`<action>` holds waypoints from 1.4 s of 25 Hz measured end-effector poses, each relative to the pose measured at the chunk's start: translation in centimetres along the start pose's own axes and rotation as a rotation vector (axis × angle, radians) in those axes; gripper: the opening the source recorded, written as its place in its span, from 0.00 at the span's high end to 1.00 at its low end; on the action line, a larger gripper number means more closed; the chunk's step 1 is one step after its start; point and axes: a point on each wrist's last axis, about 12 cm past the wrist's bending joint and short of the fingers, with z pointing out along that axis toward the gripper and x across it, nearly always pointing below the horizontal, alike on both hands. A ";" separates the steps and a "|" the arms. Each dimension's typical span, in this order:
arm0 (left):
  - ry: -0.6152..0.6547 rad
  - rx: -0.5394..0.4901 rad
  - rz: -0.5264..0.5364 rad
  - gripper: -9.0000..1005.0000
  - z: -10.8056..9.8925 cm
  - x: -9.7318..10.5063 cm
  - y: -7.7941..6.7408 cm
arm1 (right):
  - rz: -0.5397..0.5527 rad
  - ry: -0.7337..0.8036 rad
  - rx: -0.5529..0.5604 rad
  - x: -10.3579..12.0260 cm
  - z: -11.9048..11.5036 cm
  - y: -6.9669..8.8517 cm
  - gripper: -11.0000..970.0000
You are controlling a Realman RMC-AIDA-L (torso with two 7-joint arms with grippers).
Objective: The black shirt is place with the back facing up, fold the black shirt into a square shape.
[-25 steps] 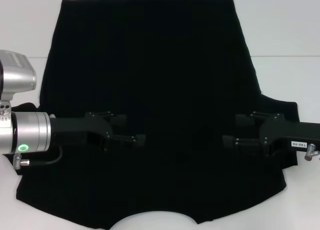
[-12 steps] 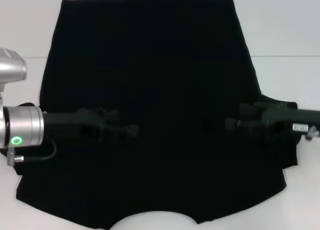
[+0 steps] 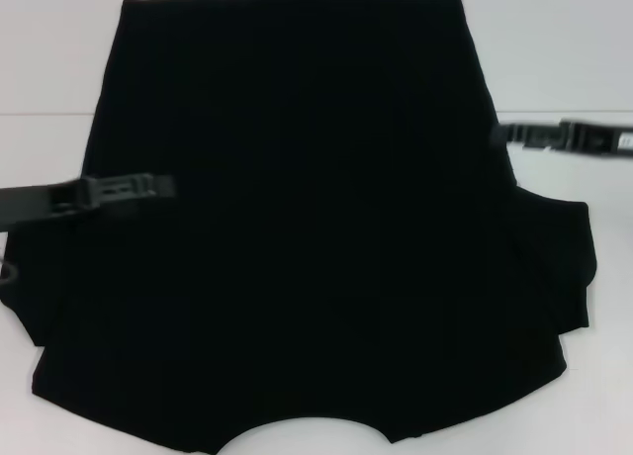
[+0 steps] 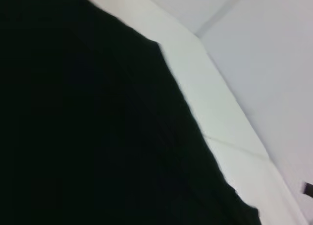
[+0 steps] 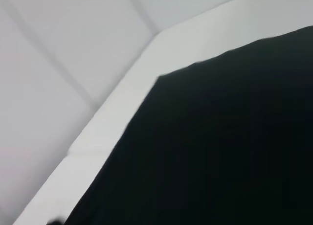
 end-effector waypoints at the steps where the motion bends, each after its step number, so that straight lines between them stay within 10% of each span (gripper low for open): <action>1: -0.006 -0.022 -0.055 0.06 -1.0 0.0 0.6 | 0.020 -0.008 0.019 -0.6 -0.2 -0.2 0.11; 12: 0.004 -0.249 -0.281 0.18 -5.0 2.0 4.3 | 0.077 -0.036 0.065 -3.2 -1.2 -0.2 0.11; 23: 0.002 -0.332 -0.369 0.53 -5.8 3.4 5.6 | 0.102 -0.025 0.071 -2.2 -1.6 -0.7 0.11; 35: -0.024 -0.403 -0.444 0.53 -5.9 4.6 6.8 | 0.118 -0.023 0.080 -1.6 -2.0 -1.2 0.11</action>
